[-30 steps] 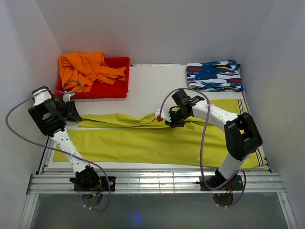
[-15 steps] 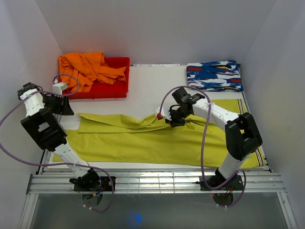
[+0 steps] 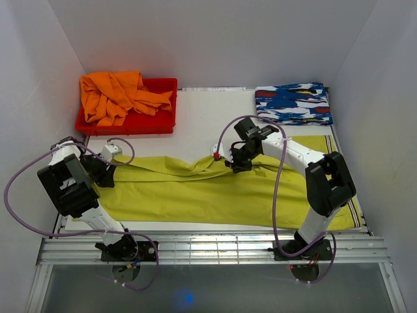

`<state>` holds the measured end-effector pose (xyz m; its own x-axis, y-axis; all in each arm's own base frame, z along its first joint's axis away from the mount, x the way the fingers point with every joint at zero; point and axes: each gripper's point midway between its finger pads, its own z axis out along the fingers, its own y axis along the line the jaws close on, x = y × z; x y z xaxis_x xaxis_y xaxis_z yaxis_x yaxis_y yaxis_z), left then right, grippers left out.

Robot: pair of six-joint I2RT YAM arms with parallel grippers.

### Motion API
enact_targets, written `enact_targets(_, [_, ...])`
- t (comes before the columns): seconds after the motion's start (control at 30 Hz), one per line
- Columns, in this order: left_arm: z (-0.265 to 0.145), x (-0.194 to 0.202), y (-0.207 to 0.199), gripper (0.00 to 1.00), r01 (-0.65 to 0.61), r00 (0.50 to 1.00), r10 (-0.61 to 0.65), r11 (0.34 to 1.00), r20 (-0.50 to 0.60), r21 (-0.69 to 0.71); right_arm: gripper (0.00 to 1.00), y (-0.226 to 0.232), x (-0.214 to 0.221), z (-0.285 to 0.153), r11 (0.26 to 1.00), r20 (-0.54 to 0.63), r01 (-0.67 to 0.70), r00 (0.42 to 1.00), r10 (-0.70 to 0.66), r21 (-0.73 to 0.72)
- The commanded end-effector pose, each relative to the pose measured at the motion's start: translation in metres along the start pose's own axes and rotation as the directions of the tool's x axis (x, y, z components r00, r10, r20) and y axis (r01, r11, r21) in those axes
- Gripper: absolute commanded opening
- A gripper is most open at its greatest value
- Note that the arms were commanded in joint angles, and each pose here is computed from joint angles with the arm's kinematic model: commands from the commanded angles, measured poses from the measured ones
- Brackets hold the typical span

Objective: Fold and stack the trousers
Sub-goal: Flatten the trousers out

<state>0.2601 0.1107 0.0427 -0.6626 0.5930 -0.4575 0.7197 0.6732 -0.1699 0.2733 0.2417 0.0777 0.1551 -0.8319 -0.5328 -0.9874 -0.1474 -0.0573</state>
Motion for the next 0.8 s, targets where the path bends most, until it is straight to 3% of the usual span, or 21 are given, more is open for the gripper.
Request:
enact_targets(0.0, [-0.006,-0.018,0.027,0.61,-0.17,0.985,0.169,0.976,-0.018,-0.138,0.08,-0.003,-0.007,-0.004,1.0,0.017,-0.016,1.0,0.016,-0.01])
enact_targets(0.2, [0.012,-0.024,0.036,0.61,-0.215,0.976,0.21,0.966,-0.046,-0.143,0.08,-0.004,-0.007,-0.002,1.0,0.015,-0.02,1.0,0.02,-0.017])
enact_targets(0.33, [0.021,-0.023,0.035,0.55,-0.235,0.971,0.228,0.965,-0.068,-0.113,0.08,-0.005,-0.007,-0.001,1.0,0.013,-0.02,1.0,0.02,-0.017])
enact_targets(0.43, [0.026,-0.021,0.037,0.41,-0.219,0.974,0.212,0.971,-0.08,-0.091,0.08,-0.006,-0.006,0.0,1.0,0.012,-0.022,1.0,0.022,-0.017])
enact_targets(0.47, [0.025,-0.022,0.038,0.28,-0.211,0.976,0.204,0.974,-0.079,-0.087,0.08,-0.006,-0.006,-0.001,1.0,0.012,-0.022,1.0,0.022,-0.016])
enact_targets(0.6, [0.017,-0.033,0.035,0.06,-0.189,0.982,0.186,0.979,-0.044,-0.075,0.08,-0.011,-0.007,-0.002,1.0,0.018,-0.029,0.999,0.029,-0.004])
enact_targets(0.67, [0.013,-0.035,0.033,0.06,-0.196,0.98,0.193,0.977,-0.038,-0.085,0.08,-0.013,-0.007,-0.003,0.999,0.02,-0.038,0.999,0.038,0.003])
enact_targets(0.73, [0.008,-0.037,0.028,0.23,-0.2,0.98,0.198,0.976,-0.032,-0.087,0.08,-0.016,-0.006,-0.003,0.999,0.025,-0.049,0.998,0.049,0.006])
enact_targets(0.77, [0.009,-0.035,0.025,0.25,-0.206,0.978,0.204,0.975,-0.032,-0.078,0.08,-0.017,-0.006,-0.003,0.998,0.027,-0.054,0.998,0.054,0.007])
